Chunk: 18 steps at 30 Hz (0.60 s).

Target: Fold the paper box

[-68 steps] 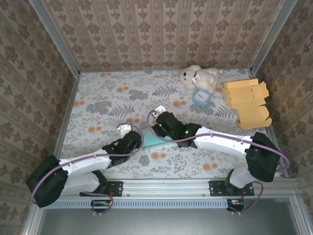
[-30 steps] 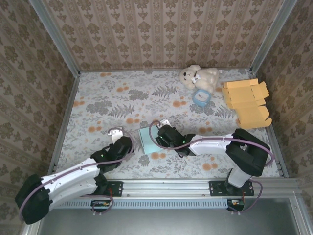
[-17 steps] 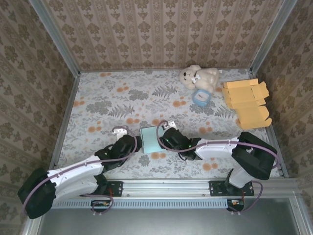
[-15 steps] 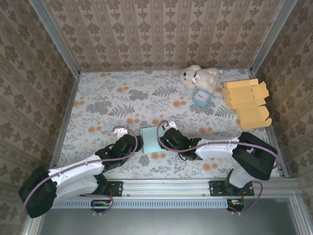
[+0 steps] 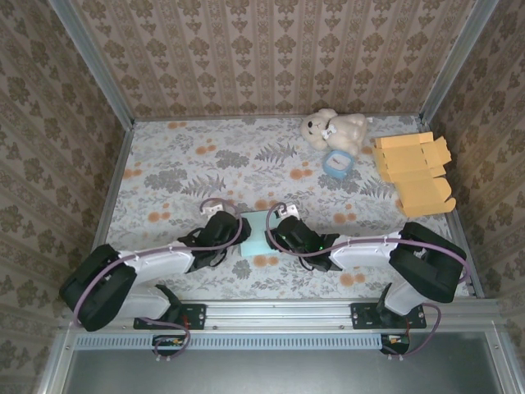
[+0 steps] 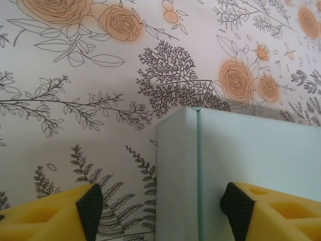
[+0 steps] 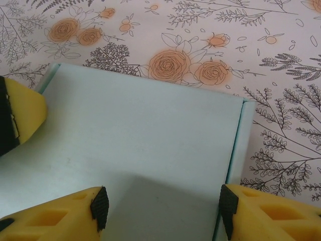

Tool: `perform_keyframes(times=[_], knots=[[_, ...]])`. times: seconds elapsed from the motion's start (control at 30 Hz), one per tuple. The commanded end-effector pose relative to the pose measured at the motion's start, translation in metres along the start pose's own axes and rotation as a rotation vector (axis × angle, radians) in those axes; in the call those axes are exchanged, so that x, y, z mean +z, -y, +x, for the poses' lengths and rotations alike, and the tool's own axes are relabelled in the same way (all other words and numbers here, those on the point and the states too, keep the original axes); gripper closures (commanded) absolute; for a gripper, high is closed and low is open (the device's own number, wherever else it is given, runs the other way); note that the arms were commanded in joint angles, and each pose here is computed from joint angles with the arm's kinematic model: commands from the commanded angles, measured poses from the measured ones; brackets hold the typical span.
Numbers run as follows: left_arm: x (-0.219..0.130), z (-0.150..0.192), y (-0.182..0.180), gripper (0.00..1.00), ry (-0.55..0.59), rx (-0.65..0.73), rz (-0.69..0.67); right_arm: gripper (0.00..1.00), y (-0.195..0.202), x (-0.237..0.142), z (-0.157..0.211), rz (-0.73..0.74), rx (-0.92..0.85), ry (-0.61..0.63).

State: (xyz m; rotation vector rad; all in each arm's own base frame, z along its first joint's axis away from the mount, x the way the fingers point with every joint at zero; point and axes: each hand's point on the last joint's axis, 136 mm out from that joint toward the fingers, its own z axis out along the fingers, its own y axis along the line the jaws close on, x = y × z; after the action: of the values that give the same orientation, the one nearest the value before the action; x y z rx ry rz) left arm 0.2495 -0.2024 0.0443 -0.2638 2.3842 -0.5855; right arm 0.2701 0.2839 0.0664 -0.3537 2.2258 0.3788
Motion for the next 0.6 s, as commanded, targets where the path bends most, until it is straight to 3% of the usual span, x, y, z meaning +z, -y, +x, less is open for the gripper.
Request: perform_keyframes(times=[0.0, 0.23, 0.57], knots=[[0.006, 0.01, 0.002, 0.33, -0.035, 0.005, 0.0, 0.37, 0.0, -0.002, 0.02, -0.018, 0.008, -0.053], [0.015, 0.018, -0.009, 0.43, -0.045, 0.034, -0.054, 0.37, 0.003, -0.021, 0.012, -0.02, 0.025, -0.048], [0.014, 0.015, -0.01, 0.46, -0.019, 0.077, -0.09, 0.35, 0.03, -0.053, 0.009, 0.048, 0.087, -0.02]])
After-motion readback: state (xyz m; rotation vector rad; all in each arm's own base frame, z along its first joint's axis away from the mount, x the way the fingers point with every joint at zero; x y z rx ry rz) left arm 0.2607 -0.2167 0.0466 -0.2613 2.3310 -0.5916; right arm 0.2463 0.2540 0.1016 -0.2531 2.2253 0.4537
